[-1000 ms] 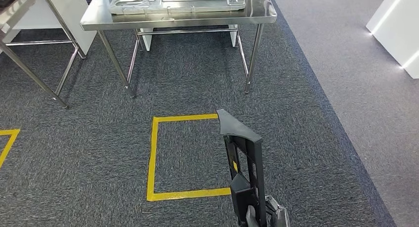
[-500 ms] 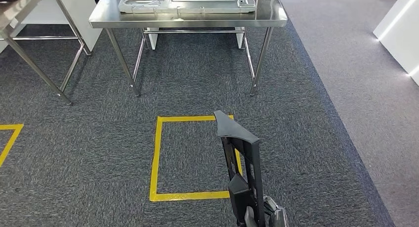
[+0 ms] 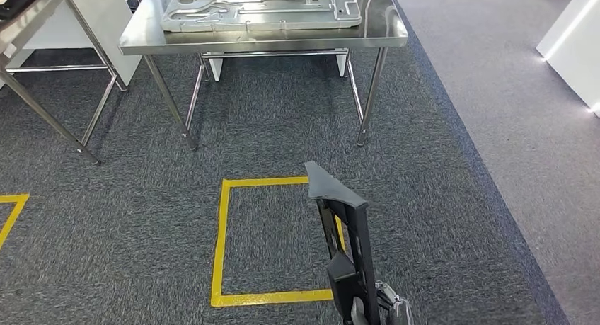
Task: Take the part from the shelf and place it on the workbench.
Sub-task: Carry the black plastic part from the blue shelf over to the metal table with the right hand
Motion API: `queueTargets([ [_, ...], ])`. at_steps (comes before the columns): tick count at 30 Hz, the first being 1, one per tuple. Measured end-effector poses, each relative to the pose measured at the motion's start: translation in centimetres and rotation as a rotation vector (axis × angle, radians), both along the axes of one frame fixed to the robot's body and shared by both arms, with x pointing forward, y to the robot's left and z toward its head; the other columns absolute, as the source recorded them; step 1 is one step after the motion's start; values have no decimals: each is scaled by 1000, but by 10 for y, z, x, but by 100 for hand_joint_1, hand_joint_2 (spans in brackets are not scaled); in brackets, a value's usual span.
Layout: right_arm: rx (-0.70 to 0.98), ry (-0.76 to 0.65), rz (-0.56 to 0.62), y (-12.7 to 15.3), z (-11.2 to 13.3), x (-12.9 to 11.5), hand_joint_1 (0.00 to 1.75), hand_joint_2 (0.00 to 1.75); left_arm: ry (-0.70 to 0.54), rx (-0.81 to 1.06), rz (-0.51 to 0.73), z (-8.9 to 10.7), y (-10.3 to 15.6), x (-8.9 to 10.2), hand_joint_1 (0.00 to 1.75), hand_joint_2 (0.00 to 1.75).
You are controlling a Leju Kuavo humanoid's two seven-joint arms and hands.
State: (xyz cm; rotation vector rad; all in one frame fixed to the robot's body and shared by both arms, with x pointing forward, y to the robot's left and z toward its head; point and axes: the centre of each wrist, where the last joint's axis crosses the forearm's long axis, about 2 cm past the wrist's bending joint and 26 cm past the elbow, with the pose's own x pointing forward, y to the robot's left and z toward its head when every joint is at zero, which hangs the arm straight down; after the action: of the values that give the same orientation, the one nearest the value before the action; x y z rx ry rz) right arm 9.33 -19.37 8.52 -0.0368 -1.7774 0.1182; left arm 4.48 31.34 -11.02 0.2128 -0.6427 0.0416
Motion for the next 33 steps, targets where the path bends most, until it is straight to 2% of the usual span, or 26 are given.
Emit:
queueTargets([
  [13, -26, 11, 12, -1, -1, -1, 175, 175, 8, -7, 37, 0, 1, -2, 0, 175],
  [23, -23, 25, -2, 1, -2, -1, 175, 175, -7, -17, 44, 1, 0, 6, 0, 175],
  [30, -20, 46, -10, 5, -5, -2, 175, 175, 12, -24, 65, 0, 2, -4, 0, 175],
  [33, -17, 48, -14, 6, -5, -1, 175, 175, 9, -20, 68, 0, 4, -2, 0, 175],
])
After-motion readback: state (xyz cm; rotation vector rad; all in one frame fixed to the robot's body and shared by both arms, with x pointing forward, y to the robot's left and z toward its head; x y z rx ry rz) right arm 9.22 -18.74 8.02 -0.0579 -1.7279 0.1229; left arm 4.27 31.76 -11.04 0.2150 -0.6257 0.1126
